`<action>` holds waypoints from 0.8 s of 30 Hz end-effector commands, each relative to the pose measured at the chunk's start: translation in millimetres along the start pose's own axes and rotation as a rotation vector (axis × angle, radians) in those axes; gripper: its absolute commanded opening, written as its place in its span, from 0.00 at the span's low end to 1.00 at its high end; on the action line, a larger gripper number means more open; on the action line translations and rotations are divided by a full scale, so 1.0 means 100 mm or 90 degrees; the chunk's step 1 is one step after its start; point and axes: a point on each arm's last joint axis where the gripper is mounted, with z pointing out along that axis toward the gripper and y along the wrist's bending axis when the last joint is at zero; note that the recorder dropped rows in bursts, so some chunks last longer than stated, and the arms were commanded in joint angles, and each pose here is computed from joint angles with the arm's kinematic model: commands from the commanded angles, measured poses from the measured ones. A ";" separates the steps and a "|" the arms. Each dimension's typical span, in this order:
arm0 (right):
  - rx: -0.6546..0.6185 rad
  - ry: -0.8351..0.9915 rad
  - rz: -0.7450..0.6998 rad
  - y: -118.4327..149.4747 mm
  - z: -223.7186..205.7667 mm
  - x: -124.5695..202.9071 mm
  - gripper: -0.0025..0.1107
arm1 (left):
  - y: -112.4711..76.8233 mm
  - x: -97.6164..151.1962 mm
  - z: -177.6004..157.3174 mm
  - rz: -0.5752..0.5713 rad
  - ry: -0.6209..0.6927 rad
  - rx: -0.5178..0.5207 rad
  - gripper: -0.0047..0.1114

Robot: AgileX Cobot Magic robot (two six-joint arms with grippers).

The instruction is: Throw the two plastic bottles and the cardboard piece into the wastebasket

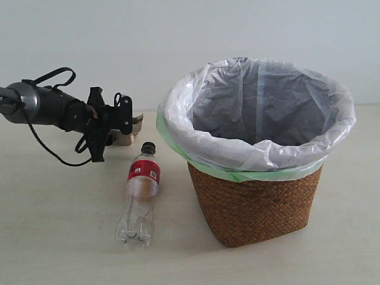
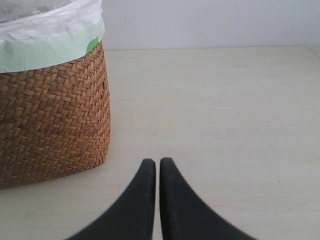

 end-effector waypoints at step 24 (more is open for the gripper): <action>0.005 -0.009 -0.006 0.00 0.00 -0.01 0.02 | 0.38 -0.21 -1.05 -0.280 -0.062 0.179 0.59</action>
